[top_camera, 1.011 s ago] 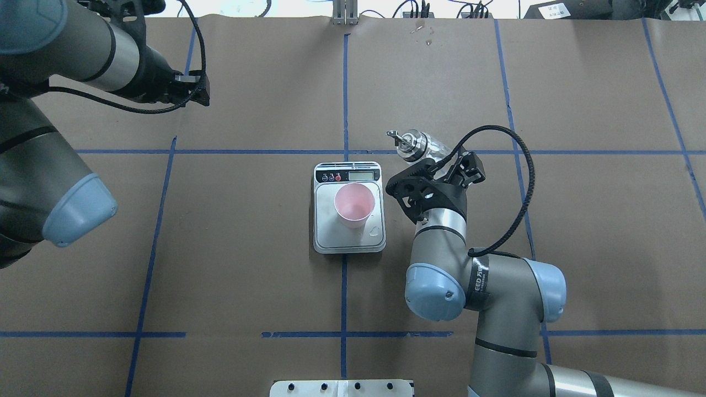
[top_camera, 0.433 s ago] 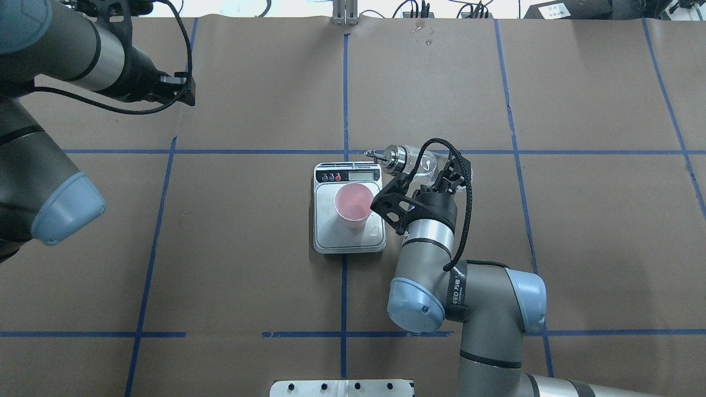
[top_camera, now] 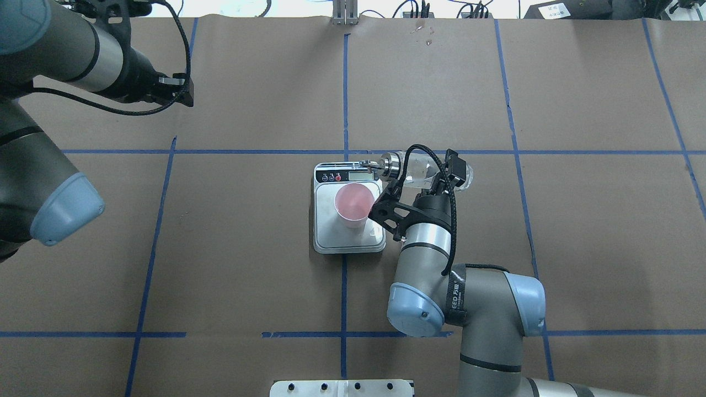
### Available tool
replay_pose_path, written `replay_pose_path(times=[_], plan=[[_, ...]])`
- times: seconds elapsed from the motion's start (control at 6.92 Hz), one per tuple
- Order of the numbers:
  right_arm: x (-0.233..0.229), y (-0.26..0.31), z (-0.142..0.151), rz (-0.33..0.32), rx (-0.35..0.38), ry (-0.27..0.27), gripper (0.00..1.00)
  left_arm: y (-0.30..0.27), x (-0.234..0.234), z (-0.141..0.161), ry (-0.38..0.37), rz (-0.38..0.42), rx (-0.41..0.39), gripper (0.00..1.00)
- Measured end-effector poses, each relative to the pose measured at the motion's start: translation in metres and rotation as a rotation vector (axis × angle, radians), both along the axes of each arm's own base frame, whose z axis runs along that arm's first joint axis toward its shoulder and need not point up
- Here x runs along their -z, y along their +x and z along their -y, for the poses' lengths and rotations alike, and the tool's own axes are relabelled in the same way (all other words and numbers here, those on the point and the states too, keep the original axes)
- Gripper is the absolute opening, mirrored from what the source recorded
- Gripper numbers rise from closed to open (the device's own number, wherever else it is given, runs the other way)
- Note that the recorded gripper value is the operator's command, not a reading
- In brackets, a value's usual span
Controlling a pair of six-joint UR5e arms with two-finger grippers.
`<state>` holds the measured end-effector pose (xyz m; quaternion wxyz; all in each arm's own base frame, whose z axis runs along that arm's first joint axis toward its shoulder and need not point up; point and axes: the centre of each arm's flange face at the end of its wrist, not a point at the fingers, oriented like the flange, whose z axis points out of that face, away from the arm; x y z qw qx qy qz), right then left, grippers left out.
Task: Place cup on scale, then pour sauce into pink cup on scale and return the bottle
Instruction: 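Lift the bottle with the right gripper over the pink cup, then tilt the bottle spout down into the pink cup with the right gripper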
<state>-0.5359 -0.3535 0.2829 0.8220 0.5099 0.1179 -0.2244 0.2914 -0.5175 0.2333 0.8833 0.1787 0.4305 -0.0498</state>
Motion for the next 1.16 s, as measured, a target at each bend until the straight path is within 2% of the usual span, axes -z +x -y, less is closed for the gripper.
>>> replay_pose_path(times=[0.43, 0.72, 1.16], plan=[[-0.0022, 0.0040, 0.0023, -0.154, 0.023, 0.050, 0.00, 0.0012, -0.0007, -0.0003, -0.002, 0.000, -0.003, 0.49], [-0.0048, 0.0043, 0.0030, -0.246, 0.023, 0.059, 0.00, 0.0022, -0.0003, -0.0014, -0.005, -0.003, -0.005, 0.49], [-0.0052, 0.0033, 0.0016, -0.336, 0.024, 0.073, 0.00, 0.0038, -0.0011, -0.0015, -0.010, -0.003, -0.006, 0.49]])
